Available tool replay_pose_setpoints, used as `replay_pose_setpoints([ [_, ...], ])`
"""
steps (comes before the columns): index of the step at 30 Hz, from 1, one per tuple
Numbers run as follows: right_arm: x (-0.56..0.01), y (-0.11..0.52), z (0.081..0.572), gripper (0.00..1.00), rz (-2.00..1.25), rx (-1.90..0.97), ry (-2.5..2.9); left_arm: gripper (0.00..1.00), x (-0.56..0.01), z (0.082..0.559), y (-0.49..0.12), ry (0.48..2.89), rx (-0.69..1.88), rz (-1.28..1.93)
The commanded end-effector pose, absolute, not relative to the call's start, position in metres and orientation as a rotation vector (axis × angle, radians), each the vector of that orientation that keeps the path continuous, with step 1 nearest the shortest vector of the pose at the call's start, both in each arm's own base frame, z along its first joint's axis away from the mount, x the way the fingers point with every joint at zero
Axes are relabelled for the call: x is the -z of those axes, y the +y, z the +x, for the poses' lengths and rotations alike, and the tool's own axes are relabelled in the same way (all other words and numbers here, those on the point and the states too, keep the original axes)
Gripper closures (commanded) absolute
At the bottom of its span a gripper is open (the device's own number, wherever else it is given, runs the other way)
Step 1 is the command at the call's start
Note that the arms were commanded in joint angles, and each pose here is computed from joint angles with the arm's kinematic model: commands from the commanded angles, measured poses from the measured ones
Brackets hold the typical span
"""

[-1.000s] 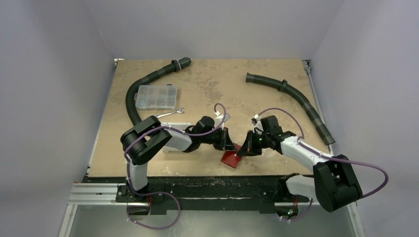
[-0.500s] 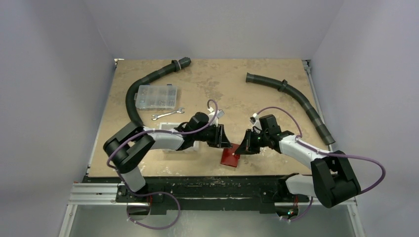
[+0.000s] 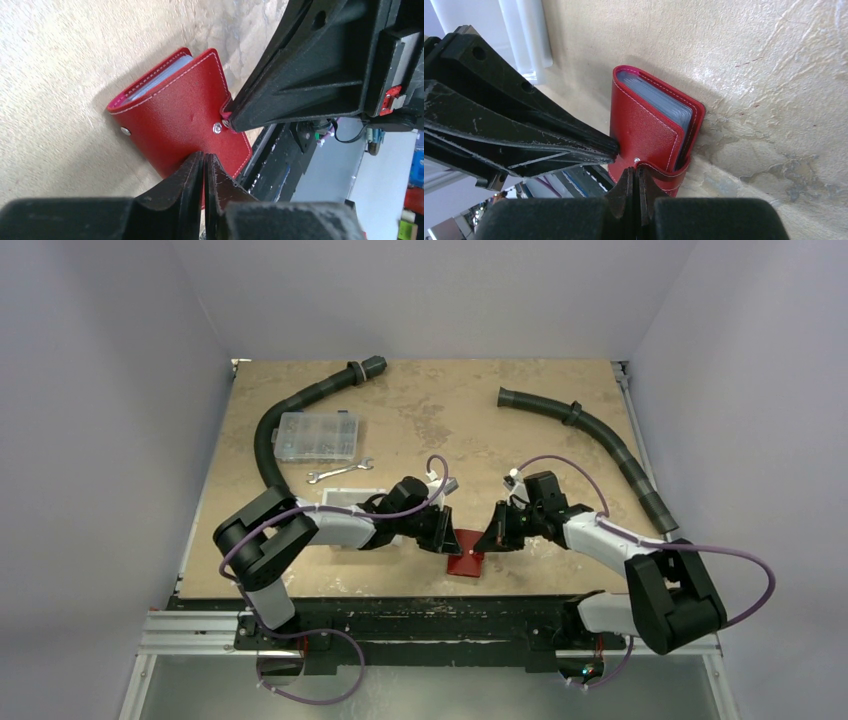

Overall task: Put the credit cards into the card holder
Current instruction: Close the card holder at the center of the board.

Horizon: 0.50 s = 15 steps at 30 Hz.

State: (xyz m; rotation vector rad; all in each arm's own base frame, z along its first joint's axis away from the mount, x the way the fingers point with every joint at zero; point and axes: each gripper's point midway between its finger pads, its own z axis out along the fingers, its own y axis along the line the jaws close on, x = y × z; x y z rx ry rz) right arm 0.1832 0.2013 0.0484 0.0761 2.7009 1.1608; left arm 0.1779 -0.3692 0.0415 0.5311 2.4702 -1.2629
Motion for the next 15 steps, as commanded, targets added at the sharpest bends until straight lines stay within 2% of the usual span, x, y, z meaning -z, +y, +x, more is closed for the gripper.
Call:
replay_pose_setpoints([
  [1,-0.062,0.212,0.193,1.0,-0.045,-1.23,2.619,0.92,-0.026,0.173,-0.37,2.48,1.237,0.565],
  [15,-0.052,0.213,0.192,1.0,-0.072,-1.239,2.669,0.97,-0.022,0.175,-0.368,2.482,1.213,0.544],
])
